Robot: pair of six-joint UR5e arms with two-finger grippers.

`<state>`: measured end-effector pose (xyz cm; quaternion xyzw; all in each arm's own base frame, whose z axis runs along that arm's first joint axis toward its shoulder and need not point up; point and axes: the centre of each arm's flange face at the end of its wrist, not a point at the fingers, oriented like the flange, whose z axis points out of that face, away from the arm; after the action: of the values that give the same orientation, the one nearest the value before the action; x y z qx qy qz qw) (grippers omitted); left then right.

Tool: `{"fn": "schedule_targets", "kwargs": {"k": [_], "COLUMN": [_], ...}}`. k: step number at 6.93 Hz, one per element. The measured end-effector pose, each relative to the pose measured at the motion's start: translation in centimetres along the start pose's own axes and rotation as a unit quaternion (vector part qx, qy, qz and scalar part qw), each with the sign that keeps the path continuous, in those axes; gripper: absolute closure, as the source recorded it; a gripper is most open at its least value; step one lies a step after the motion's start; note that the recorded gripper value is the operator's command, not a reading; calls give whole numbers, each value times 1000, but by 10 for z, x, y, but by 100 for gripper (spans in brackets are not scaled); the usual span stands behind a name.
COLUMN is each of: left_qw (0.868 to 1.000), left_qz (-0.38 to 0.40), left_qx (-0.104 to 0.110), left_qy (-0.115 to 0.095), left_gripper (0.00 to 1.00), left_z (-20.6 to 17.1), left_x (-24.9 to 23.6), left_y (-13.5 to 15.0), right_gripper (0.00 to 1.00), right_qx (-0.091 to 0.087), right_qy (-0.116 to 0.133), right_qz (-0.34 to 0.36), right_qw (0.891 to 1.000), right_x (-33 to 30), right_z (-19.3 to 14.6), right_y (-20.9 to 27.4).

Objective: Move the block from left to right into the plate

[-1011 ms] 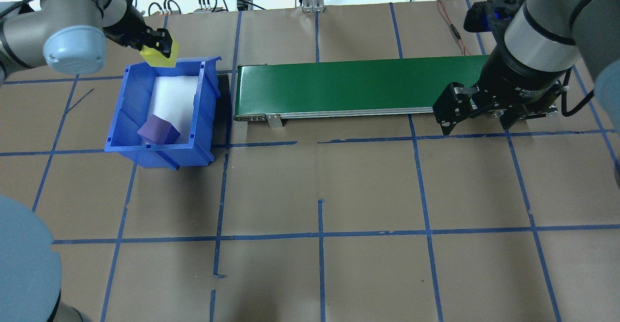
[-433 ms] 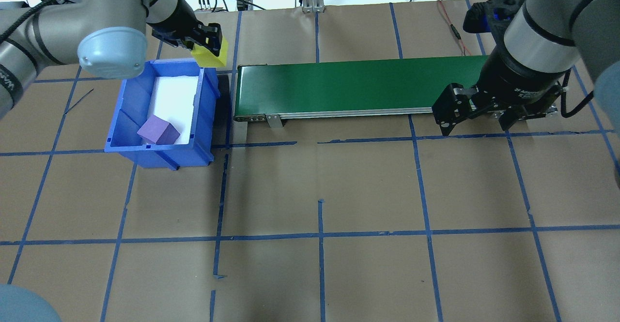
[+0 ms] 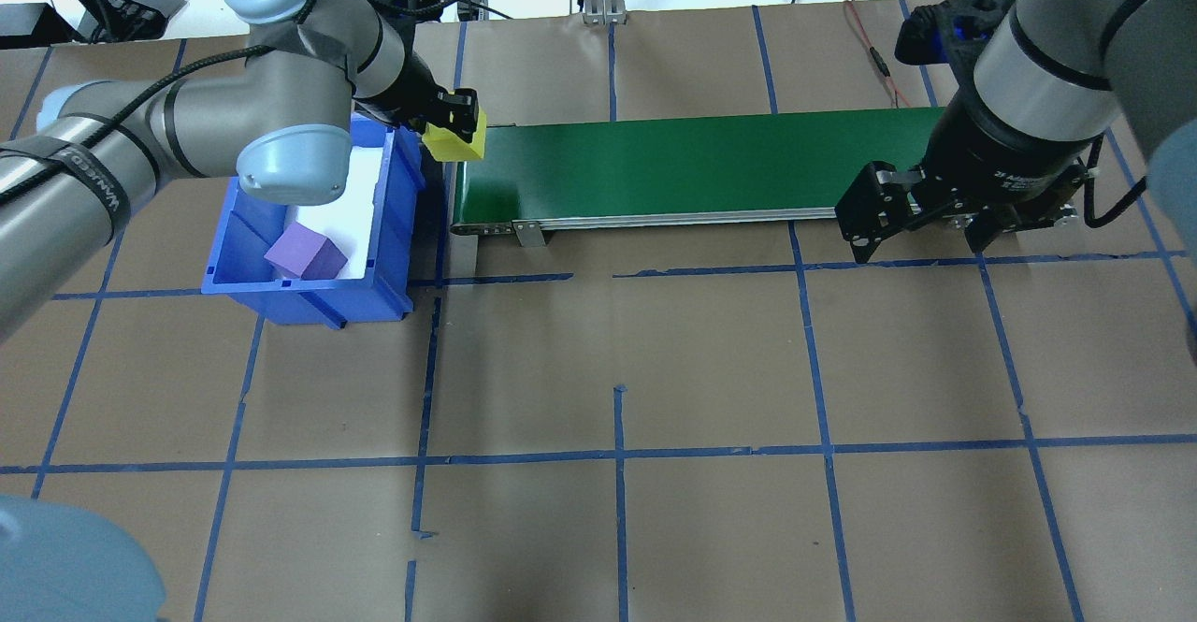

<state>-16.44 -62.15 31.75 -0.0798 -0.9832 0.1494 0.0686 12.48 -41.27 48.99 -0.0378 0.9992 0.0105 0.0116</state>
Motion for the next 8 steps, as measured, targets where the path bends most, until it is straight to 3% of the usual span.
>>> {"fn": "schedule_targets", "kwargs": {"k": [1,2,5,6,8], "left_qw": [1000,1000,1000,1000,997], "left_qz": [2,6,-4,-5,-21], "left_qx": [3,-1,-7,4,20], "left_qy": [3,6,5,-11,-65], "left_gripper": [58,1,0,0,0], "left_z": [12,24,34,17,-32], "left_x": [7,18,35,34,5], "left_y": [2,4,6,2,-12], "right_gripper": [0,0,0,0,0], "right_qx": [0,0,-1,-1,-1], "right_qy": [0,1,1,1,1], "right_qz": [0,0,0,0,0], "right_qw": [1000,1000,1000,1000,1000], "right_x": [0,0,1,0,0], "right_z": [0,0,0,0,0], "right_y": [0,0,0,0,0]}}
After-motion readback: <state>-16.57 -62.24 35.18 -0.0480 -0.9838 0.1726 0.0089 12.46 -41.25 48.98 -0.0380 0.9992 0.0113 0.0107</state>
